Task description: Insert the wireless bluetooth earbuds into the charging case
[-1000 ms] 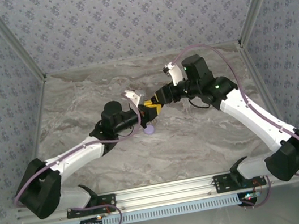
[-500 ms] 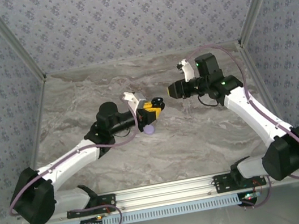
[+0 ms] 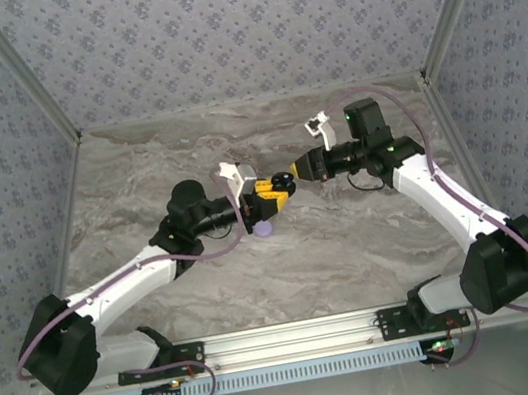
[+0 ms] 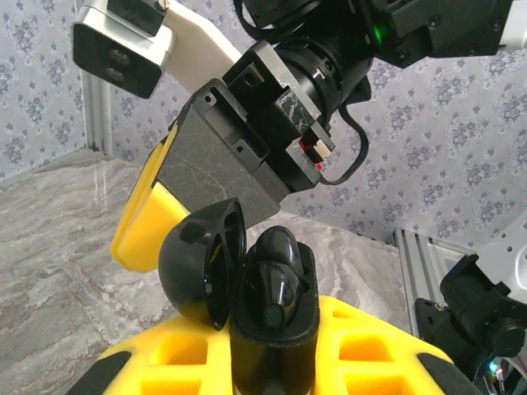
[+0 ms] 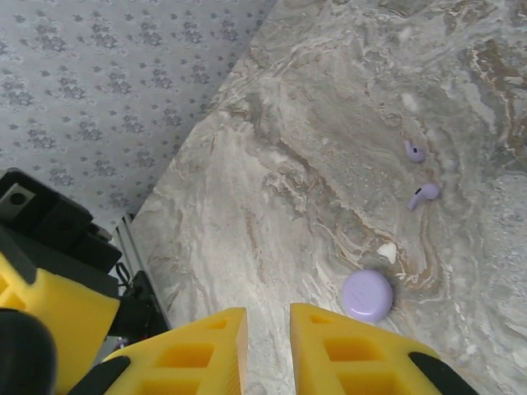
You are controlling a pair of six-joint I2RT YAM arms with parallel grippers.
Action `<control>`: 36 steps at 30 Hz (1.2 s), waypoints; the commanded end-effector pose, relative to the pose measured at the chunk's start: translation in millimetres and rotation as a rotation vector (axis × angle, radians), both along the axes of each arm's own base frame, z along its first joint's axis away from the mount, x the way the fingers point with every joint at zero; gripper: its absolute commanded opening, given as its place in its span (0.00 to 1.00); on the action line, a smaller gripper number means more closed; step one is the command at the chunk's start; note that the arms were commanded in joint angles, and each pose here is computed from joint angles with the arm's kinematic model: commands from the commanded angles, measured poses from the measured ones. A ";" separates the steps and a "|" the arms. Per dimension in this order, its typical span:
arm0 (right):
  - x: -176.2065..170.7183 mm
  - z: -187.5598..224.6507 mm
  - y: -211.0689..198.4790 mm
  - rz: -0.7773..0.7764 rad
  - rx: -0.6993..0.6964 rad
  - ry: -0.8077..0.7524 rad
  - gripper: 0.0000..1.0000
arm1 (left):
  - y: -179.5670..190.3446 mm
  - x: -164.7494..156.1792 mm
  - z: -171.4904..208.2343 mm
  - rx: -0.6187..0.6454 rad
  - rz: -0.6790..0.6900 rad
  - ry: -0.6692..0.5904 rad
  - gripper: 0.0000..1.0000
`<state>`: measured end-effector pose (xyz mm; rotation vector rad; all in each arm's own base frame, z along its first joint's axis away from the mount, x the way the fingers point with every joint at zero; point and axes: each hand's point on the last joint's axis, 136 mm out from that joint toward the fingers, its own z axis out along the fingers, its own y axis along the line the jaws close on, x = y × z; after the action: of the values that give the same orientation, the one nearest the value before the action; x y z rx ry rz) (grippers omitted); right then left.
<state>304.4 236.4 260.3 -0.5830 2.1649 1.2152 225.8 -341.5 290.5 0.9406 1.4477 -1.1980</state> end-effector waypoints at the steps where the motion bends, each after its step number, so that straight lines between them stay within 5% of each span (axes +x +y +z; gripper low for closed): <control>1: -6.3 6.9 5.4 0.054 0.054 0.005 0.23 | -1.2 -2.6 12.2 -0.044 -0.030 -0.027 0.12; 36: -30.0 44.0 9.6 0.146 0.134 -0.087 0.22 | -0.5 18.0 -10.6 -0.011 0.031 0.070 0.12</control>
<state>281.9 246.9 295.5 -0.7013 2.0122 1.3778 240.5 -343.5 275.9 0.8909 1.5111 -1.2234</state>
